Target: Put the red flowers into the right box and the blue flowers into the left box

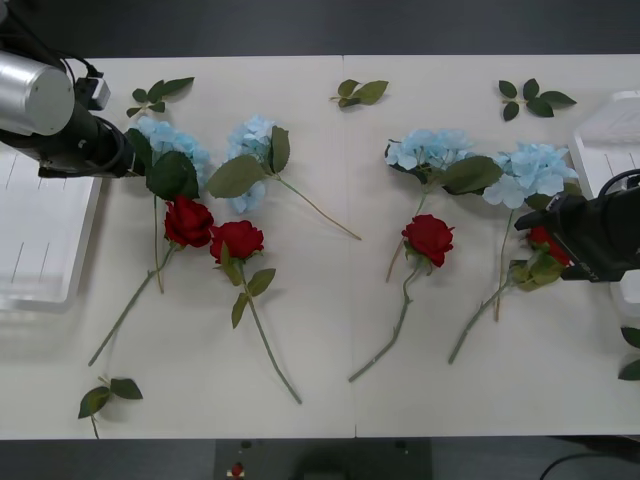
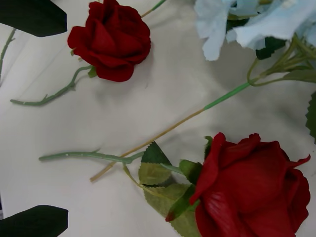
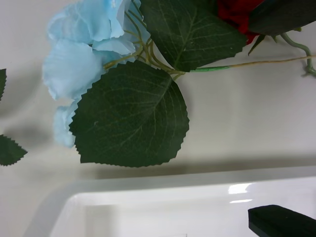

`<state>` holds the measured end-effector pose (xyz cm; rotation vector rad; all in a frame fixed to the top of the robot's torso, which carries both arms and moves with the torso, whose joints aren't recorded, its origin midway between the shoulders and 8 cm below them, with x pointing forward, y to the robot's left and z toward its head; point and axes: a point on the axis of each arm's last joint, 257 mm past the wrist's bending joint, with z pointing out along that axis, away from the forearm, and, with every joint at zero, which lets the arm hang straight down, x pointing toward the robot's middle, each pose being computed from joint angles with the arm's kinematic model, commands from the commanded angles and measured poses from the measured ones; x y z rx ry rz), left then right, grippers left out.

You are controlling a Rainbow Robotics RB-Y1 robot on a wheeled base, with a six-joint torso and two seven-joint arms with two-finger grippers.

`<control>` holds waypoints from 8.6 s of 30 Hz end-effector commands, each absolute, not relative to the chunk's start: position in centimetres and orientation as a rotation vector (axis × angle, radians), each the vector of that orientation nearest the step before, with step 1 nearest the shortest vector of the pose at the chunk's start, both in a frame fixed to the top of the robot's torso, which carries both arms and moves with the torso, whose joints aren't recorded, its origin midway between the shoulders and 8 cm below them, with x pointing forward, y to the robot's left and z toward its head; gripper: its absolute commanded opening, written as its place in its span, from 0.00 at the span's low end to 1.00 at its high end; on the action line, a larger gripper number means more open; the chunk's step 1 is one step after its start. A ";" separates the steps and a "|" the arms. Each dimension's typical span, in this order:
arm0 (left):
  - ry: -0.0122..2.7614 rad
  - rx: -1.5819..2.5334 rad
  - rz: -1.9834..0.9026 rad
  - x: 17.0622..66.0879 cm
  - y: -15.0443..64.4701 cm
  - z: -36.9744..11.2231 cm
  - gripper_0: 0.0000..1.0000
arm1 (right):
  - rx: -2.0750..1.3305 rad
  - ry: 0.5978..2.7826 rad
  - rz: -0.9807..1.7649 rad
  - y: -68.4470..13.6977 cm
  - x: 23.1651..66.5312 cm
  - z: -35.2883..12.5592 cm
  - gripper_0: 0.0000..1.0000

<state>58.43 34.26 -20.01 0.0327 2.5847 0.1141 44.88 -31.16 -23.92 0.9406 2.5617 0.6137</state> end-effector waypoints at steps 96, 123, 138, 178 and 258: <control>2.398 0.063 0.114 57.8 43.1 -7.4 0.00 | 0.170 2.426 0.022 -44.8 53.7 -13.4 0.00; 2.552 -0.034 0.291 52.3 57.9 -15.0 0.00 | -0.103 2.501 -0.102 -44.0 53.2 -22.0 1.00; 2.571 0.025 0.425 53.0 58.2 -19.9 0.00 | -0.352 2.516 -0.302 -42.4 51.8 -24.4 1.00; 2.511 0.664 -0.144 52.3 34.9 -15.3 1.00 | -0.299 2.469 -0.326 -43.1 55.7 -28.5 0.70; 2.588 0.875 0.026 51.7 26.4 -32.3 0.89 | -0.236 2.211 -0.659 -63.0 60.2 -18.1 0.00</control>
